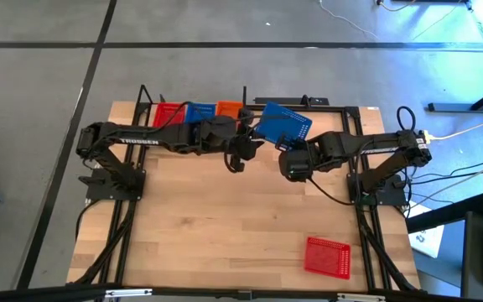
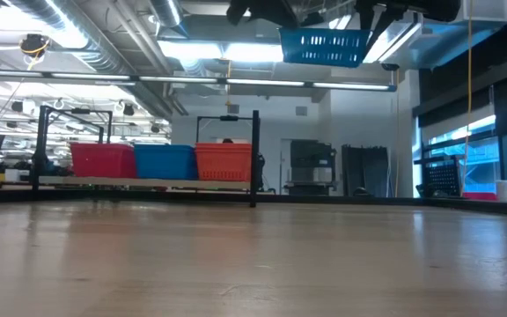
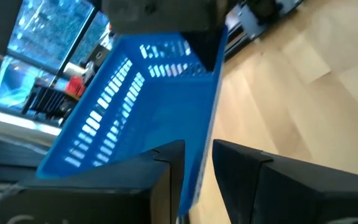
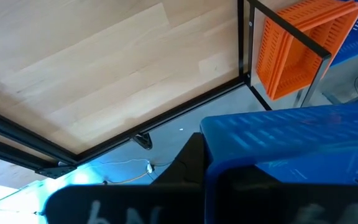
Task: Stack baskets on shelf by color
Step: Stack the blue bin on the blue bins on the shelf
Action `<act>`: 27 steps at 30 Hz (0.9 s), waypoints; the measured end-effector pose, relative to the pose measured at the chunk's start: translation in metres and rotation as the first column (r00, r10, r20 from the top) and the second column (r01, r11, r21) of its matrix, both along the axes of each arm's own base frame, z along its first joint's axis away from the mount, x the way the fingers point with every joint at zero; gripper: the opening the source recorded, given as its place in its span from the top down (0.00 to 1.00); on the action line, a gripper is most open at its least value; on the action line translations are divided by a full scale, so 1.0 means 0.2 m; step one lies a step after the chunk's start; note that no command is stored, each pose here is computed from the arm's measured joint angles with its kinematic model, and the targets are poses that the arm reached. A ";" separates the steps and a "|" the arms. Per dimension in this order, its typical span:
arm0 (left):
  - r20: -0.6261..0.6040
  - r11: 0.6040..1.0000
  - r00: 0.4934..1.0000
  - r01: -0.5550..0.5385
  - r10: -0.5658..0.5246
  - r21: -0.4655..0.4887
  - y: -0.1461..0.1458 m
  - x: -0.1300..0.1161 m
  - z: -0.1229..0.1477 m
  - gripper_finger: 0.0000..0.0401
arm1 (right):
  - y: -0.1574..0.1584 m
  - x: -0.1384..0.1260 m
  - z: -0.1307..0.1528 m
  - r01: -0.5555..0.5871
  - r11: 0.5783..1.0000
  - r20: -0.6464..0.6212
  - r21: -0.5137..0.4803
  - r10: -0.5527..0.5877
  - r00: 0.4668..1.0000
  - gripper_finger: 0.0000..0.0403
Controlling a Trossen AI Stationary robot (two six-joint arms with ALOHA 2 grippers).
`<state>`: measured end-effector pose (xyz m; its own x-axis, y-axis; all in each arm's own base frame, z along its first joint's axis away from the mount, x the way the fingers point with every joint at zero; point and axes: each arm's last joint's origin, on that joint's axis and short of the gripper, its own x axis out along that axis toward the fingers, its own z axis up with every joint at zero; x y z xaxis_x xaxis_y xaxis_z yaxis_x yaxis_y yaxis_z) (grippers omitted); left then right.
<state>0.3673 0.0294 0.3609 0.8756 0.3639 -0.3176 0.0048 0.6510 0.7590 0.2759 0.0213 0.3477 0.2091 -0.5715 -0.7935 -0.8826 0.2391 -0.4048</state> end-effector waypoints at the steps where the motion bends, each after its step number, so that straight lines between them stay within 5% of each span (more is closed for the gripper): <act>1: 0.001 1.000 1.000 0.010 -0.010 -0.004 0.00 0.00 0.00 0.81 | 0.00 0.00 0.00 0.000 1.000 0.000 0.000 0.000 1.000 1.00; 21: -0.095 0.998 0.995 -0.026 0.032 0.063 0.03 0.07 -0.11 0.81 | 0.00 0.00 0.00 -0.002 1.000 -0.001 0.002 0.002 1.000 1.00; 27: -0.095 0.997 0.995 -0.036 0.043 0.068 0.03 0.07 -0.11 0.96 | 0.00 0.00 0.00 0.004 1.000 0.007 0.005 -0.005 1.000 1.00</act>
<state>0.3815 0.0349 0.3380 0.8267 0.4205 -0.3739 0.0553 0.6006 0.7976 0.2767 0.0215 0.3474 0.2125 -0.5688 -0.7946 -0.8784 0.2450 -0.4103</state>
